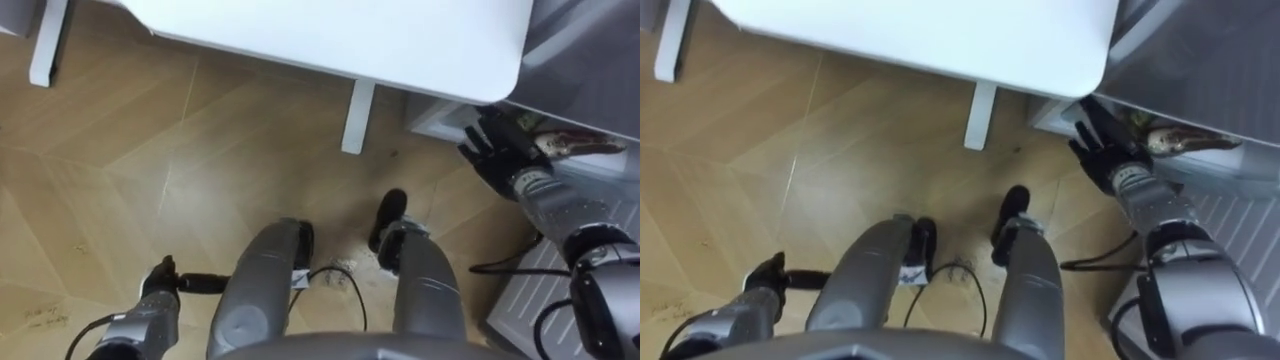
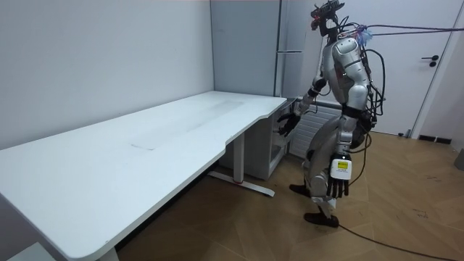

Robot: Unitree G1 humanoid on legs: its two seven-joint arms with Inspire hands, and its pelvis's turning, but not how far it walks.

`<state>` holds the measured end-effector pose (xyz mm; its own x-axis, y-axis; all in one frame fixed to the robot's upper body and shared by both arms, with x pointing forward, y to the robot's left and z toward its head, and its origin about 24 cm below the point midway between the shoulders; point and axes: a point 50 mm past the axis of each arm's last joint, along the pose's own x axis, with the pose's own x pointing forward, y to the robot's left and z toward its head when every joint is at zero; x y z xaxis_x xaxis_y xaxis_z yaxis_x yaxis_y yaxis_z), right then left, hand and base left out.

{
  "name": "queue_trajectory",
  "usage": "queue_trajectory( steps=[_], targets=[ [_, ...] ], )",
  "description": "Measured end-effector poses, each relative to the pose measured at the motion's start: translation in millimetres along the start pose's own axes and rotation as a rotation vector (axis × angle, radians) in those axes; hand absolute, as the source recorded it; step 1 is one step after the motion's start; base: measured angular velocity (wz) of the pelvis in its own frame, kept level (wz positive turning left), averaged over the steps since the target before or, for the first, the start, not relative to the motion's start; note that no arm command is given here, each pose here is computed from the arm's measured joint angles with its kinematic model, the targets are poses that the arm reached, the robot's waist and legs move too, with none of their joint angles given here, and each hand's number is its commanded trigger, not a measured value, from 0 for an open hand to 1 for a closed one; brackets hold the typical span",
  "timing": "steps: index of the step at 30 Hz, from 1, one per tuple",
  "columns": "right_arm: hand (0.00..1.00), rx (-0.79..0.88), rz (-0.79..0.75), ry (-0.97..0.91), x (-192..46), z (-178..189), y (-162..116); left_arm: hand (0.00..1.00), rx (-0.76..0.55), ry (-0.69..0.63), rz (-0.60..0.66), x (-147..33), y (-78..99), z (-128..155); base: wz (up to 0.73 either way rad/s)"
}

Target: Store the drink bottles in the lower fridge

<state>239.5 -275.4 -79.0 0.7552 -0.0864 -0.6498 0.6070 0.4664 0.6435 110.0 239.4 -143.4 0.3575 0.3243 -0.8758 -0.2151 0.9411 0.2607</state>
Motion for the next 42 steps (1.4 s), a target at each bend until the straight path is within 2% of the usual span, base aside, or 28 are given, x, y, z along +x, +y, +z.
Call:
queue_trajectory(
  steps=[7, 15, 21, 25, 34, 38, 42],
  targets=[
    [0.00, -0.082, -0.071, 0.051, -9.5, -7.2, -32.1, 0.00, 0.001, 0.050, -0.015, 1.8, 5.3, -10.8, -0.02],
    [0.00, -0.147, -0.186, 0.155, -30.9, -23.9, -78.2, 0.00, -0.058, 0.065, -0.021, 2.9, 10.3, -12.7, -0.04],
    [0.00, -0.158, -0.262, 0.217, -40.7, -32.0, -95.1, 0.00, -0.086, 0.077, -0.020, 4.1, 6.9, -12.2, -0.02],
    [0.00, -0.151, -0.297, 0.211, -41.0, -32.1, -96.8, 0.00, -0.089, 0.078, -0.016, 4.2, 7.3, -12.4, 0.00],
    [0.00, 0.009, -0.453, 0.082, -37.1, -20.1, -94.1, 0.00, -0.103, 0.072, 0.014, 3.9, 3.0, -10.6, -0.06],
    [0.00, 0.163, -0.524, 0.012, -34.3, -14.3, -89.7, 0.00, -0.135, 0.078, 0.036, 3.8, 2.8, -11.2, -0.10],
    [0.00, 0.367, -0.526, -0.080, -28.6, -2.5, -78.0, 0.00, -0.144, 0.076, 0.063, 3.8, 5.1, -12.6, -0.07]
  ],
)
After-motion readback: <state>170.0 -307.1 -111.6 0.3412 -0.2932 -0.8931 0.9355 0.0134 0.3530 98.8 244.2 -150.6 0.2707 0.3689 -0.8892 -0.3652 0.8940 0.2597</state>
